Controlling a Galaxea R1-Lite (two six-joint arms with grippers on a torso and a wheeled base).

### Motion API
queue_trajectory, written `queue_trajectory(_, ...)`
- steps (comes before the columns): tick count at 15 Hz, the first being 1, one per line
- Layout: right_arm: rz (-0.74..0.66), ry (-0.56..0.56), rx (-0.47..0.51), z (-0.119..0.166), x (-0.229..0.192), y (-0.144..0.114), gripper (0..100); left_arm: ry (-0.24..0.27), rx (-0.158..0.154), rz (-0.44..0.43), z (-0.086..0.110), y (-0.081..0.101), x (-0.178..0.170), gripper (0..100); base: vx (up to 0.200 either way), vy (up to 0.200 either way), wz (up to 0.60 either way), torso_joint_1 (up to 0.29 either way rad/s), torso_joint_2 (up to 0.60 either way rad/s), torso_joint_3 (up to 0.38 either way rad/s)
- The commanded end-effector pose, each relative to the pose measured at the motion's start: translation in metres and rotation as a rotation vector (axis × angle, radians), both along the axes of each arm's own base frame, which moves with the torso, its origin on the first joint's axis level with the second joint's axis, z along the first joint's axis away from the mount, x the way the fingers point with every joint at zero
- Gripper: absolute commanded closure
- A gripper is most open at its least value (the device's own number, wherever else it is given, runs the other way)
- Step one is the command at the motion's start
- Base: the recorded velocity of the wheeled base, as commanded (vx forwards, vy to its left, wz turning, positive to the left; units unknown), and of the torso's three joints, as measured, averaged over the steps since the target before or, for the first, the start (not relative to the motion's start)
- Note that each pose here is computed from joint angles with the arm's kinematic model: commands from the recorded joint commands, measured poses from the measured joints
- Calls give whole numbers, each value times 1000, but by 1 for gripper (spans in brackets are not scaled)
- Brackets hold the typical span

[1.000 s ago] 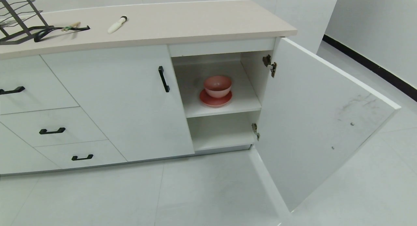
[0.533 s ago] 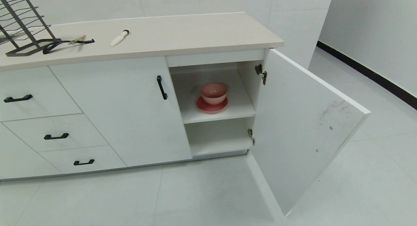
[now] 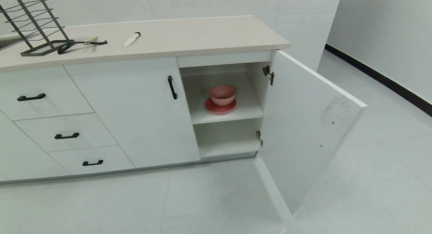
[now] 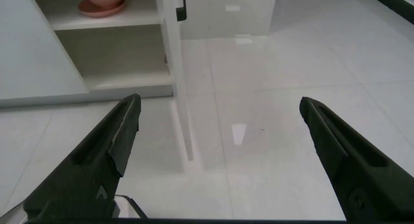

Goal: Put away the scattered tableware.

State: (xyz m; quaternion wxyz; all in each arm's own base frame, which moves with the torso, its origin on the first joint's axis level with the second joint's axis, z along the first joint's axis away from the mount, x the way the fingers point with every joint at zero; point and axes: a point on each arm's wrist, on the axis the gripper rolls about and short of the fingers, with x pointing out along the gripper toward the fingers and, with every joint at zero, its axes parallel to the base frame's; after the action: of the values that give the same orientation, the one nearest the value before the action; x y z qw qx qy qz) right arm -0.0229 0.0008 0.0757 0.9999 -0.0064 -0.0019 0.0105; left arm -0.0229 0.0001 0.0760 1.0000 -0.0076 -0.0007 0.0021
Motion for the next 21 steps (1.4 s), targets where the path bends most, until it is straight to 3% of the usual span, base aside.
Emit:
queue_trajectory(1,0,1,0,0,0,0,0,0,1,0,0,0,0,0,0,0,0,0,0,0)
queue_trajectory(13,-3,1,10,0,0,0,0,0,1,2,0,0,0,0,0,0,0,-94,153,41)
queue_trajectory(14,-3,1,16,0,0,0,100,0,1,2,0,0,0,0,0,0,0,-12,105,32)
queue_trajectory(18,-4,1,14,0,0,0,100,0,1,0,0,0,0,0,0,0,0,-1,20,26)
queue_trajectory(20,-15,-190,4,20,-2,0,100,0,0,2,0,0,0,0,0,0,0,0,0,0)
queue_trajectory(21,-15,-199,-4,28,-3,0,100,0,0,0,0,0,0,0,0,0,0,0,0,0)
